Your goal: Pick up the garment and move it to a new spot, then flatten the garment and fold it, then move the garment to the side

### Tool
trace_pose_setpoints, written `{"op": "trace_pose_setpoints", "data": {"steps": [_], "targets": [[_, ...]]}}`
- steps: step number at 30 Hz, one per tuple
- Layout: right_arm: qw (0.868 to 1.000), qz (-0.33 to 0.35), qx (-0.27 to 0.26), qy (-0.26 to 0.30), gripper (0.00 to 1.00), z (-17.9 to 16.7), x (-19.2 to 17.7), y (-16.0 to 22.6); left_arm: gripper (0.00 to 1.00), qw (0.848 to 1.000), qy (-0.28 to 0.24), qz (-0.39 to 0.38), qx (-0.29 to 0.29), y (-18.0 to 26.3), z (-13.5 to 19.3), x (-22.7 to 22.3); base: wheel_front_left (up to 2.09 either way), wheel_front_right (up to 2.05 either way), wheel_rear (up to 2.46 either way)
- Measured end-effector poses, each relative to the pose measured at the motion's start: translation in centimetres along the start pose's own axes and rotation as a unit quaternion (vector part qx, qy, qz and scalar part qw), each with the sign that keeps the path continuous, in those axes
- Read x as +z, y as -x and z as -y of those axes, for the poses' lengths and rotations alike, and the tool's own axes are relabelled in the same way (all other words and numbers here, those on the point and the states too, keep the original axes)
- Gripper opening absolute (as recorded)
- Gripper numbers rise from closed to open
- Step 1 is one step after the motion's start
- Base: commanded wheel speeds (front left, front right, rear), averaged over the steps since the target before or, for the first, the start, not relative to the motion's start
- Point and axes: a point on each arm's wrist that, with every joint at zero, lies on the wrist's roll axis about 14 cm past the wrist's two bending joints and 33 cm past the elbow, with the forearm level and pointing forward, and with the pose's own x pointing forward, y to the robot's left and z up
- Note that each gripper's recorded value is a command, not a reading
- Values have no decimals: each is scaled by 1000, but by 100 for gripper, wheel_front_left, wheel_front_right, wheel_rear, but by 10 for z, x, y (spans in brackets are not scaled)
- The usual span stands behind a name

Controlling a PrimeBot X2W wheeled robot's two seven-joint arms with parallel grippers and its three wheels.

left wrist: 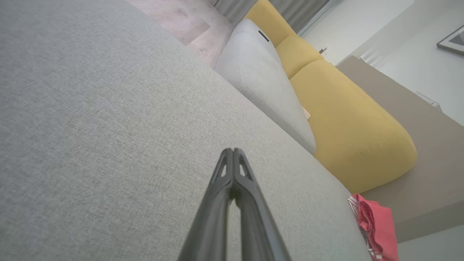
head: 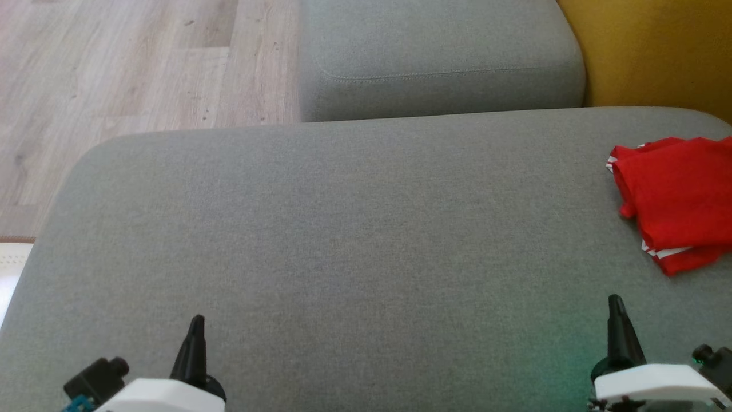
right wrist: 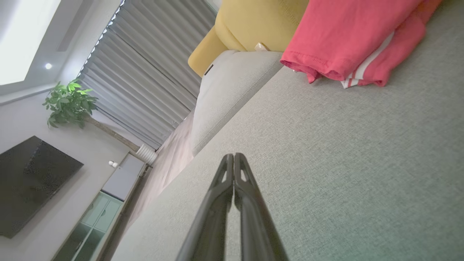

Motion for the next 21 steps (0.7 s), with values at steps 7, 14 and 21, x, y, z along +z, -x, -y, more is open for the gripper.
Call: {"op": "trace_pose_setpoints", "data": {"steps": [7, 14, 21], "targets": [[999, 0, -7, -42, 0, 3, 2, -3, 0, 999, 44, -6, 5, -4, -4, 1, 0, 0, 0], [996, 3, -11, -84, 0, 4, 6, -8, 0, 996, 87, -8, 1, -12, -2, 4, 0, 0, 0], [991, 5, -11, -132, 0, 3, 10, -13, 0, 990, 138, -13, 5, -16, -5, 5, 0, 0, 0]]}}
